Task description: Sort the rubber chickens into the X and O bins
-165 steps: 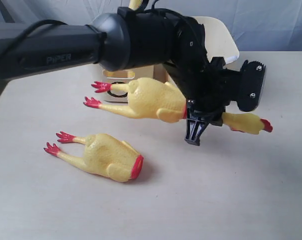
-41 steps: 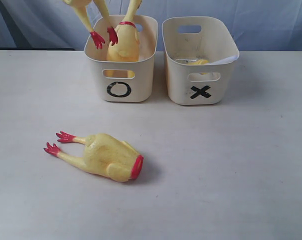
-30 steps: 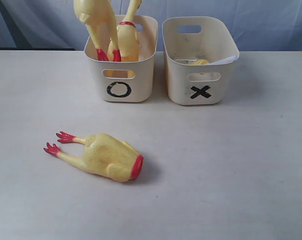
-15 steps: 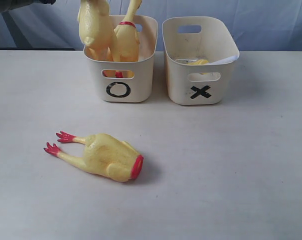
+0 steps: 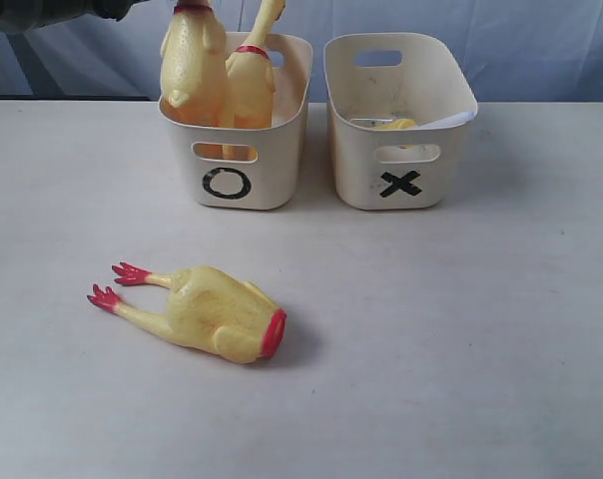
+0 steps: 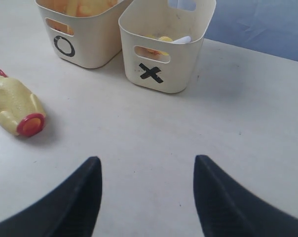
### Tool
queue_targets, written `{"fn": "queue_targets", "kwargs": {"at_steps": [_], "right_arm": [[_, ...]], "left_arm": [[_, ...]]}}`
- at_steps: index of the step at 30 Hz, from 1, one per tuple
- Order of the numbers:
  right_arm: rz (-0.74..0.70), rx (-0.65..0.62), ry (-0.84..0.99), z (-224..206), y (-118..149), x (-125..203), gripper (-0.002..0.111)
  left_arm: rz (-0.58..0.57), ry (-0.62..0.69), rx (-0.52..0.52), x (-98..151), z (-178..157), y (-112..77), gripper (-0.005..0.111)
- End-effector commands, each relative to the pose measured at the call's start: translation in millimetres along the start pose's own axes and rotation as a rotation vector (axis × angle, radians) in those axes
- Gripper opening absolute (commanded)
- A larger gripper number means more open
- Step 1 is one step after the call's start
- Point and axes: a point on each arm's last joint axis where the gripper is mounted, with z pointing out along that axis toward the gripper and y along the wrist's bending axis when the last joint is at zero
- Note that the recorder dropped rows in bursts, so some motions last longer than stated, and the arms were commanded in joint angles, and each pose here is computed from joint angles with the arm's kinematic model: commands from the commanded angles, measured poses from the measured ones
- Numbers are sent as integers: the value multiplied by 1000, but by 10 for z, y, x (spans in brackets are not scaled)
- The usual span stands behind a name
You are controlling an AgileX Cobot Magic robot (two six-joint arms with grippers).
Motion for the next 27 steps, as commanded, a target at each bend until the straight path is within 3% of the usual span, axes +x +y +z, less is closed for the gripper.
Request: {"fn": "queue_targets", "kwargs": {"at_steps": [1, 5, 9, 17, 27], "right_arm": [[-9, -7, -16, 1, 3, -2, 53], [-9, -7, -16, 1, 3, -2, 53], [-9, -7, -16, 1, 3, -2, 53], [-9, -7, -16, 1, 3, -2, 53], [-9, -7, -16, 1, 3, -2, 53]], "left_arm": [[-62, 5, 6, -15, -6, -33, 25], [-71, 18, 14, 2, -7, -84, 43], [-60, 19, 25, 9, -8, -143, 53], [-48, 29, 22, -28, -45, -146, 56], [105, -84, 21, -500, -332, -185, 56]]}}
